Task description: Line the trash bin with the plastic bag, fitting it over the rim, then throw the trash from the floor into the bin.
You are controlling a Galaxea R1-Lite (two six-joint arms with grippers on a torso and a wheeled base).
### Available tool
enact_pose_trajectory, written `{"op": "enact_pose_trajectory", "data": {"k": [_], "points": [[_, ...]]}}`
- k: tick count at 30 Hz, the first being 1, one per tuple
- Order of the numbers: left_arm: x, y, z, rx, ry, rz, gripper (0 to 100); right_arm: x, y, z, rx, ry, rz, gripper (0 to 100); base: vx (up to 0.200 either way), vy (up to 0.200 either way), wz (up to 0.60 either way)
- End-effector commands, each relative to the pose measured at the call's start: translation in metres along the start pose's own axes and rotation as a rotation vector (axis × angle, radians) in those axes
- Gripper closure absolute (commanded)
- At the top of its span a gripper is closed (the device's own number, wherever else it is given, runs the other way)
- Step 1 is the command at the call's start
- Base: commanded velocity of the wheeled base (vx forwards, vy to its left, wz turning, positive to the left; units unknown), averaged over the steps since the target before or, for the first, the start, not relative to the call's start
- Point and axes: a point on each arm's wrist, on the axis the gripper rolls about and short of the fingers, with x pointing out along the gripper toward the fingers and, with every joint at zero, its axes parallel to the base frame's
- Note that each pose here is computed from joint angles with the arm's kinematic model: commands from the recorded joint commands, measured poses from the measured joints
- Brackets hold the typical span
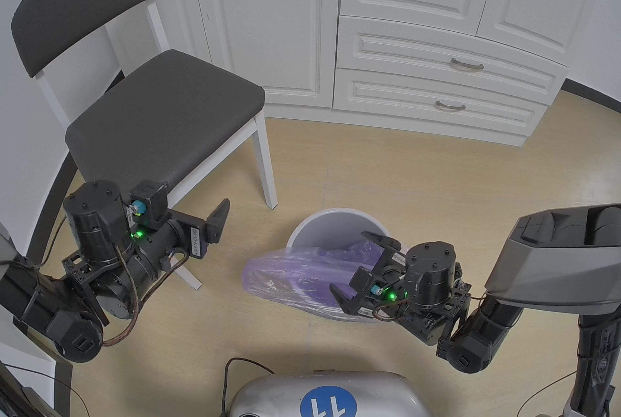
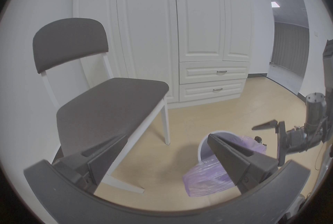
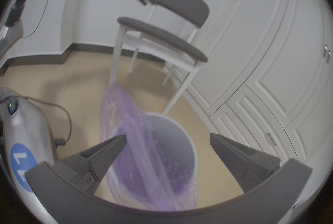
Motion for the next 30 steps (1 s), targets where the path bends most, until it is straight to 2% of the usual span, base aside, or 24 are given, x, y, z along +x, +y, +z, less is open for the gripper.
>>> {"op": "enact_pose_trajectory", "data": {"k": [1,3,5,8,10,16,23,30], "points": [[0.0,0.02,0.009,0.0,-0.04,0.074,0,-0.017,-0.02,0.03,-0.141,0.063,0.059,0,0.0,0.0,0.0],[0.002,0.033,0.009,0.013,-0.04,0.116,0,-0.017,-0.02,0.032,-0.188,0.154,0.069,0,0.0,0.0,0.0],[0.002,0.046,0.009,0.022,-0.043,0.132,0,-0.01,-0.018,0.036,-0.204,0.21,0.025,0,0.0,0.0,0.0],[0.0,0.058,0.012,0.018,-0.068,0.12,0,0.006,-0.012,0.036,-0.212,0.253,-0.023,0,0.0,0.0,0.0],[-0.002,0.066,0.015,0.016,-0.085,0.112,0,0.016,-0.007,0.032,-0.217,0.273,-0.024,0,0.0,0.0,0.0],[-0.004,0.078,0.019,0.014,-0.108,0.103,0,0.035,0.01,0.022,-0.228,0.295,-0.007,0,0.0,0.0,0.0],[-0.001,0.089,0.02,0.01,-0.113,0.138,0,0.037,0.016,0.025,-0.25,0.306,0.024,0,0.0,0.0,0.0],[0.001,0.09,0.02,0.009,-0.114,0.143,0,0.043,0.022,0.02,-0.256,0.319,0.036,0,0.0,0.0,0.0]]}}
